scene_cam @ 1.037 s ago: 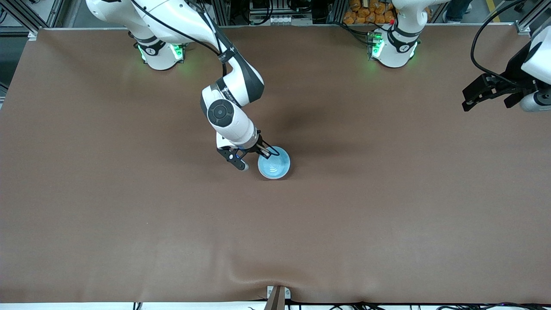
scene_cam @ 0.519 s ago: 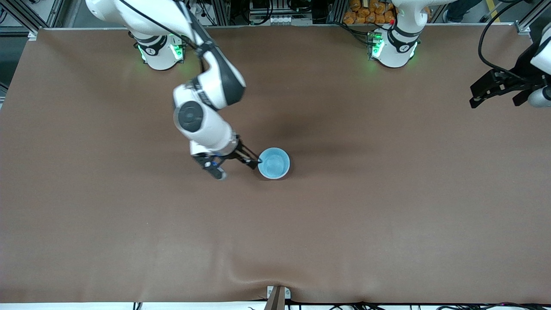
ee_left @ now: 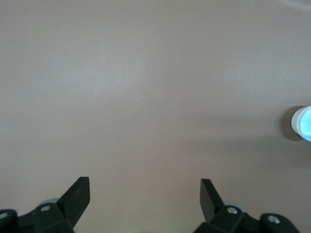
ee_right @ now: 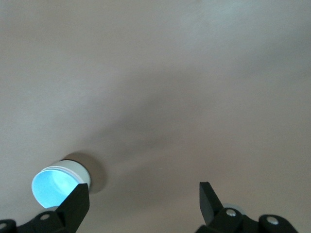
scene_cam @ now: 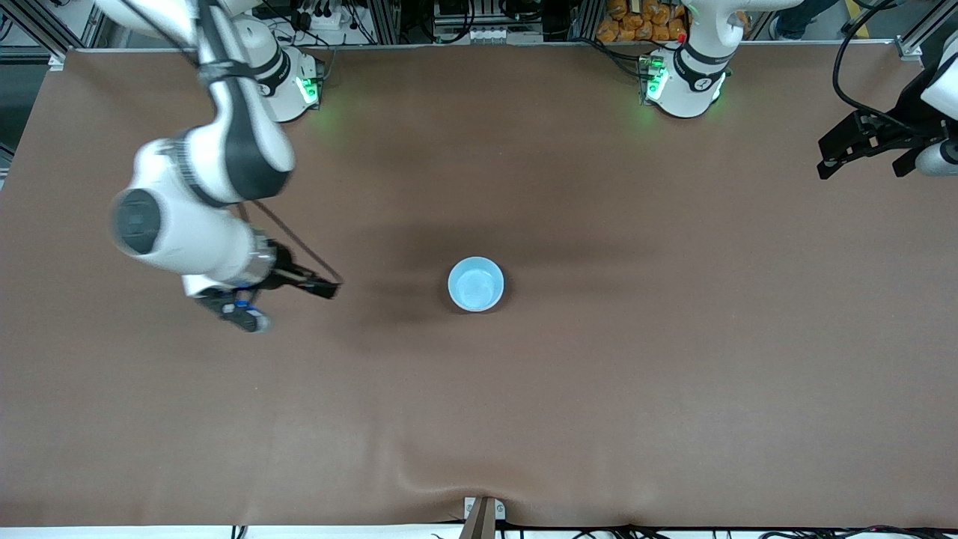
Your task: Stack pink and blue bowls on white bowl
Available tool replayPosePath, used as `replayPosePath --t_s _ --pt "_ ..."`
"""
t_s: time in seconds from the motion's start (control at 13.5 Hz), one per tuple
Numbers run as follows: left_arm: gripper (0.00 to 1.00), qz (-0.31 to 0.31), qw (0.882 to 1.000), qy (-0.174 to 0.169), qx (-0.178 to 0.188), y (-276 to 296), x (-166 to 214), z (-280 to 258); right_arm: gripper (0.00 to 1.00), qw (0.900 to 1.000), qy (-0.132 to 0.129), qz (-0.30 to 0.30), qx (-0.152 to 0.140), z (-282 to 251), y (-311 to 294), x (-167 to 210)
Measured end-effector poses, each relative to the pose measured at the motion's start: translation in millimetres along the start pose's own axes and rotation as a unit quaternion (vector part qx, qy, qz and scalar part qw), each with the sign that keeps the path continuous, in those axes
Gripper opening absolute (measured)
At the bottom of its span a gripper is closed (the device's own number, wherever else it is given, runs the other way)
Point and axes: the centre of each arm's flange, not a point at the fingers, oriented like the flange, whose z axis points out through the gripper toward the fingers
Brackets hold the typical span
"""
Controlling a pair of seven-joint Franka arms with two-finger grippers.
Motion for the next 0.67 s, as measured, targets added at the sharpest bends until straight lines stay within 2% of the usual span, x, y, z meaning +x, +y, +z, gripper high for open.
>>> replayPosePath --t_s 0.3,0.67 --pt "1.0 -0.002 1.0 -0.002 -0.001 -2 0 1 1.0 1.0 0.001 -0.005 0.017 -45 77 36" --pt "1.0 -0.003 1.0 -0.003 -0.001 -3 0 2 1.0 0.998 0.042 -0.034 -0.028 -90 103 25"
